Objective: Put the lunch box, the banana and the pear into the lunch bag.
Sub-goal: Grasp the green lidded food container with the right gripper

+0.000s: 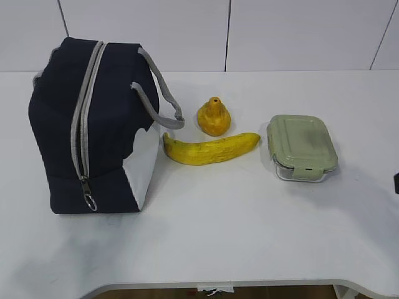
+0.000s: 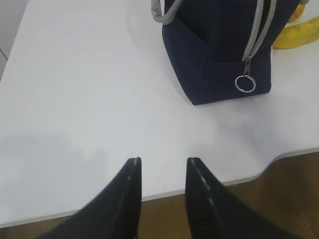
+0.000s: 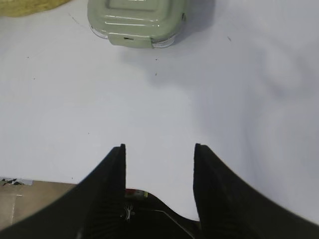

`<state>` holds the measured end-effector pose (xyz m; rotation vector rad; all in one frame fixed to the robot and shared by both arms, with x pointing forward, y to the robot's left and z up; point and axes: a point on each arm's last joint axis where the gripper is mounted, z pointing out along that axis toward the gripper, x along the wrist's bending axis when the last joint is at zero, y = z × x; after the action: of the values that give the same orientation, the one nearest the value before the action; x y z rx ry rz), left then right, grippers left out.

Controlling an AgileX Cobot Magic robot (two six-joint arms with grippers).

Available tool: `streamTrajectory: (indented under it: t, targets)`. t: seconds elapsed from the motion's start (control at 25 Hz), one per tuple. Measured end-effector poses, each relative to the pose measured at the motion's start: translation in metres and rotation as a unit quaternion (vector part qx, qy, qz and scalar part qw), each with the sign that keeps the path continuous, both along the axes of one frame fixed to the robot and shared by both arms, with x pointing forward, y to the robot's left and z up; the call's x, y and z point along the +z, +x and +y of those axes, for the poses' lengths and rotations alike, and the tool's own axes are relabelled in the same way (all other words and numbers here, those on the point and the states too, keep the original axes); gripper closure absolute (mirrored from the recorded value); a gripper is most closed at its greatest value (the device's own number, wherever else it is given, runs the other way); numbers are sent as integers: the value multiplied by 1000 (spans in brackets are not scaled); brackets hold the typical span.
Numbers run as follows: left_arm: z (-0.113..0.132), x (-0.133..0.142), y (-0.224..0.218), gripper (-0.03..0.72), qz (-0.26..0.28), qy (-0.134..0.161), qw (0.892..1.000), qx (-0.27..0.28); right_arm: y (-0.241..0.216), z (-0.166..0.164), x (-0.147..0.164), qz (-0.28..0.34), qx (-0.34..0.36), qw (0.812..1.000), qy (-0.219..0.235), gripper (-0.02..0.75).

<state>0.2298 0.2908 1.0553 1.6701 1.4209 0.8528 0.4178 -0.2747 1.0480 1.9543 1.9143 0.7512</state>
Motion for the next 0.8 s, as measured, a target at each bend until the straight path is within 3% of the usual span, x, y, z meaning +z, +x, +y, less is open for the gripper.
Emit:
streamTrajectory:
  t: [0.28,0.52,0.8]
  targets:
    - [0,0,0,452,0,0,1000,0,63,-4,-16,63,-8,998,31,384]
    - [0,0,0,450,0,0,1000,0,95,-55,-20,87,-11,987,134,384]
    - [0,0,0,449,0,0,1000,0,112,-111,-34,86,26,959,270,384]
